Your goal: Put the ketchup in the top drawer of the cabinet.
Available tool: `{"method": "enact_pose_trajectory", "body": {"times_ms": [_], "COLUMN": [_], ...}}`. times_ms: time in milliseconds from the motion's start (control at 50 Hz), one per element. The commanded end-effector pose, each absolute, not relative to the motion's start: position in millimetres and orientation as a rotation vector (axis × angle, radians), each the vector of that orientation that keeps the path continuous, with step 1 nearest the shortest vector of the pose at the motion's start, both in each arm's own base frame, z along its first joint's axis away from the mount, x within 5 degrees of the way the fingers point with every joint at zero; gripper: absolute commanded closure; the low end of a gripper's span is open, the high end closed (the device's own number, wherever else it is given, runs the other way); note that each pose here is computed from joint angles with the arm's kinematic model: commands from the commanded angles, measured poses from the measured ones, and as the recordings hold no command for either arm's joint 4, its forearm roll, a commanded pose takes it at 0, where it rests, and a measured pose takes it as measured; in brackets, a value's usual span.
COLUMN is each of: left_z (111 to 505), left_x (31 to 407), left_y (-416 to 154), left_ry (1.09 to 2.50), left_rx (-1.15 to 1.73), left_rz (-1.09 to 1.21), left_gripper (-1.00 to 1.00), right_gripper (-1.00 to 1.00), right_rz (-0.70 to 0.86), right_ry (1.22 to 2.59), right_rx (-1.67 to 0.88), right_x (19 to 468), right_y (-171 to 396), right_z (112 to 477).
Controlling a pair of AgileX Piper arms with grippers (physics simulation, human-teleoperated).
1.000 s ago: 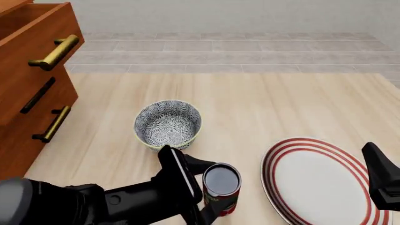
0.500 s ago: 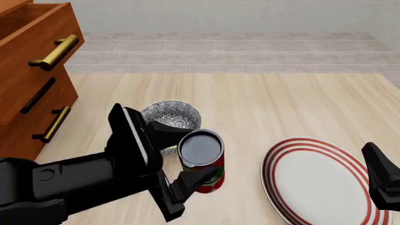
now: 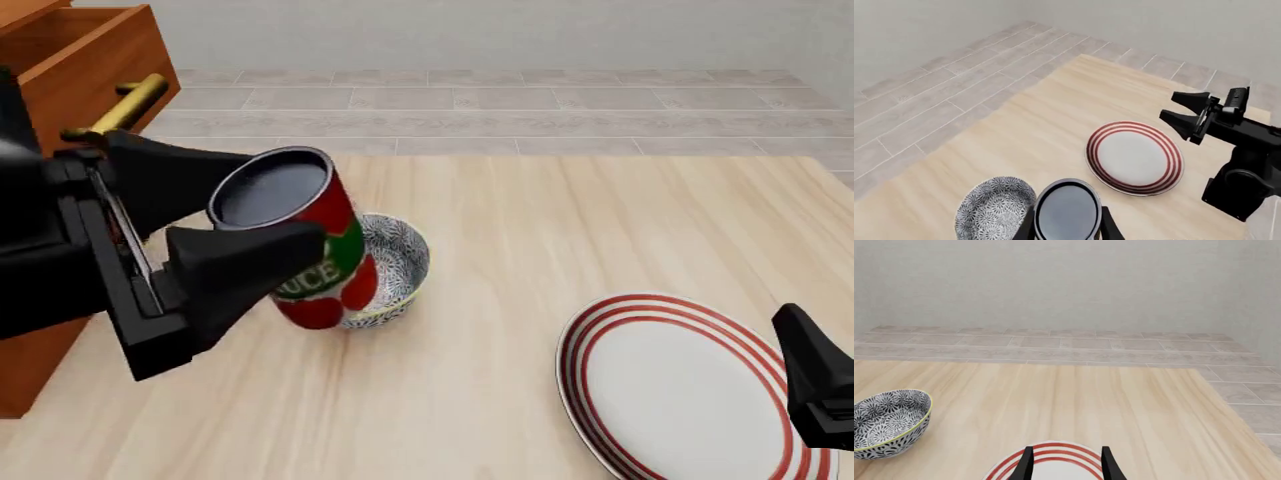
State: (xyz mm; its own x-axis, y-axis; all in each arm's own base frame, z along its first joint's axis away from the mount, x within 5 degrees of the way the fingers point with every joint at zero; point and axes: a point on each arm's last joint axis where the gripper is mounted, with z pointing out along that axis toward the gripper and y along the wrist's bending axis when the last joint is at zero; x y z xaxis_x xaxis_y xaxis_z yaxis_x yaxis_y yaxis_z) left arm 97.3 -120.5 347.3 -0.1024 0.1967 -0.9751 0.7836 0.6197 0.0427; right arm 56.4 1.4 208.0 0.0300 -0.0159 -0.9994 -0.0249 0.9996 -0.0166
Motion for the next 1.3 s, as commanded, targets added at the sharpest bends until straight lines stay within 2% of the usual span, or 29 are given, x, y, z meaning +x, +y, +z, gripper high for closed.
{"method": "enact_pose_trajectory", "body": {"times_ms": [20, 400, 540, 840, 1000, 1300], "left_z": [379.1, 413.2, 429.0, 461.9, 484.8, 517.2], "left_x": [70.4, 32.2, 14.7, -11.2, -40.2, -42.3], "left_y": [-77.5, -27.5, -12.1, 7.4, 22.6, 17.8], "left_ry": [1.612, 1.613, 1.555, 1.574, 1.525, 1.550], "left_rx": [0.776, 0.680, 0.723, 0.621, 0.578, 0.489], "left_rz": [-0.558, -0.453, -0.378, -0.311, -0.229, -0.141], "left_gripper": [1.00, 1.00, 1.00, 1.00, 1.00, 1.00], "right_gripper": [-1.00, -1.00, -1.00, -1.00, -1.00, -1.00], "right_rz": [0.007, 0.007, 0.007, 0.007, 0.007, 0.007], "right_ry": [1.541, 1.541, 1.541, 1.541, 1.541, 1.541], "right_rx": [-0.032, -0.032, -0.032, -0.032, -0.032, -0.032], "right_x": [56.4, 56.4, 56.4, 56.4, 56.4, 56.4], "right_y": [1.4, 1.4, 1.4, 1.4, 1.4, 1.4], "right_z": [208.0, 208.0, 208.0, 208.0, 208.0, 208.0]}}
